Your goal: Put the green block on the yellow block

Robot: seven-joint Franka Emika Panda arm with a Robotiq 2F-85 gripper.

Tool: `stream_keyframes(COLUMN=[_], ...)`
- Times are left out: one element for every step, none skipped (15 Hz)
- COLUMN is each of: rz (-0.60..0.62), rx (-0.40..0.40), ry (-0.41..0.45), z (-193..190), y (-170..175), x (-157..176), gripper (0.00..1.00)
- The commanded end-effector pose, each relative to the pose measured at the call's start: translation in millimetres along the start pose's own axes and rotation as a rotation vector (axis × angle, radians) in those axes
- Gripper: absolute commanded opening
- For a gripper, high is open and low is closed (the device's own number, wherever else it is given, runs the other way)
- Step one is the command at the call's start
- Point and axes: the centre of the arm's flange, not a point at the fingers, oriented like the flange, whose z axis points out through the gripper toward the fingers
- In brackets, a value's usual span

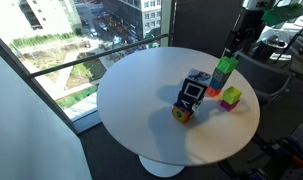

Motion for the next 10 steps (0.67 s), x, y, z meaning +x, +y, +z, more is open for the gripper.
stream_keyframes(rz=[0.076,0.09,0.096,0.104,0.106,0.108,0.109,0.108,0.108,0.107], rx=[-0.004,-0.008,-0.006,-0.008,-0.009,-0.011,-0.013,-0.013,-0.015,-0.016], ry=[-0.013,-0.013,-0.016,-0.019,-0.019,-0.018,-0.014,-0.012,-0.01,-0.006], z=[3.3,6.2,7.8,9.6,11.4,13.1,14.7,16.7,18.4,20.5], y=[8.2,10.2,11.7,12.8,13.6,13.9,14.0,14.1,14.2,14.1], x=[13.6,15.2,16.7,18.3,19.8,21.4,23.0,24.6,26.0,27.3], gripper=[1.0,1.0,1.0,1.0,1.0,1.0,1.0,1.0,1.0,1.0])
